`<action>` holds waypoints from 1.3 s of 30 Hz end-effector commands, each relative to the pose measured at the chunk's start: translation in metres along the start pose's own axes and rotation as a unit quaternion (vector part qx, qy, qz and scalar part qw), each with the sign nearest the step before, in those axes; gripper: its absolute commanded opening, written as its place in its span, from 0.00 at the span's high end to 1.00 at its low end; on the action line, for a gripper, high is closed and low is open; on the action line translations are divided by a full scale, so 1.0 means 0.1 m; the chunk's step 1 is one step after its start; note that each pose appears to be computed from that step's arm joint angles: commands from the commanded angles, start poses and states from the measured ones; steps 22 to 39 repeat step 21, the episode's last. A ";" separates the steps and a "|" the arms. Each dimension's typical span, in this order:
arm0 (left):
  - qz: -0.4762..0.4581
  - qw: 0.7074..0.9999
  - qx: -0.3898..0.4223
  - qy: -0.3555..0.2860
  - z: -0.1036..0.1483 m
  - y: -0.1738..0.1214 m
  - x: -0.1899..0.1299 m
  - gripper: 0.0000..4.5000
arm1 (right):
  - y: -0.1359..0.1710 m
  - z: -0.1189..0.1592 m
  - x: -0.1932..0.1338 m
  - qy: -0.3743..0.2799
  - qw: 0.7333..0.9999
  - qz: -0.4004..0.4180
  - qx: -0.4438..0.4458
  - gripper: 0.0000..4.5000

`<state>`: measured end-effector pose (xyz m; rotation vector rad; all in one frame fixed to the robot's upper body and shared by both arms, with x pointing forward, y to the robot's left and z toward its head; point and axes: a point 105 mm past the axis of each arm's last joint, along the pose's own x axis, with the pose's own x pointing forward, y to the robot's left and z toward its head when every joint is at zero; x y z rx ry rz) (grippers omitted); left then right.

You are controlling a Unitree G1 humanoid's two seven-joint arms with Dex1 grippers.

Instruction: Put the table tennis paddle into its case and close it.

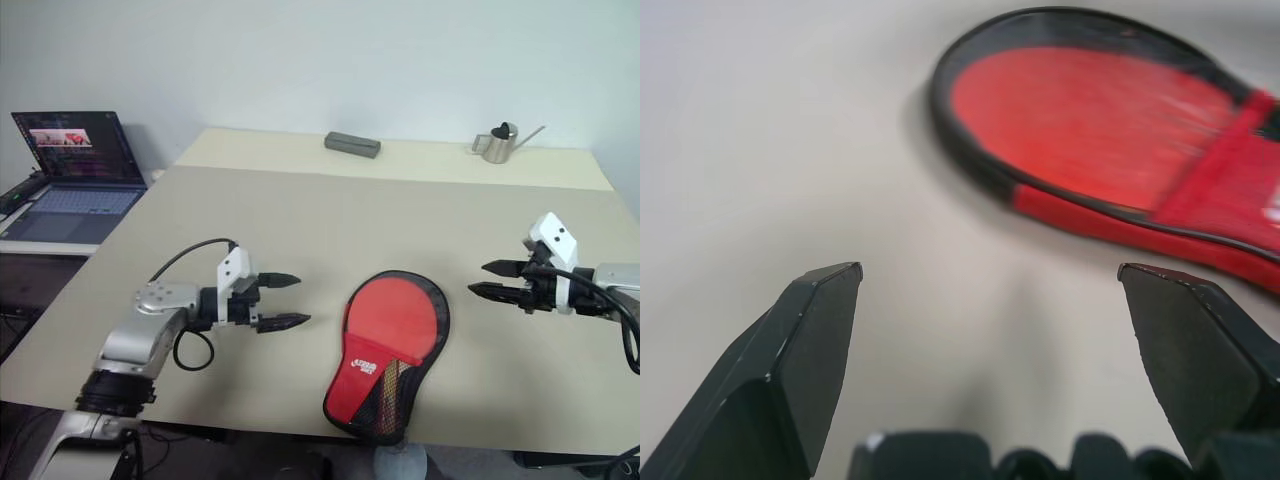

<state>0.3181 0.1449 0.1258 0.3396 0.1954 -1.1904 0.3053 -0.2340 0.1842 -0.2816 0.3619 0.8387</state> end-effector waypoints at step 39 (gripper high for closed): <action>0.059 0.996 0.066 -0.010 0.33 0.14 -0.27 0.00 | -0.39 0.23 -0.25 -0.042 0.997 -0.049 -0.031 0.36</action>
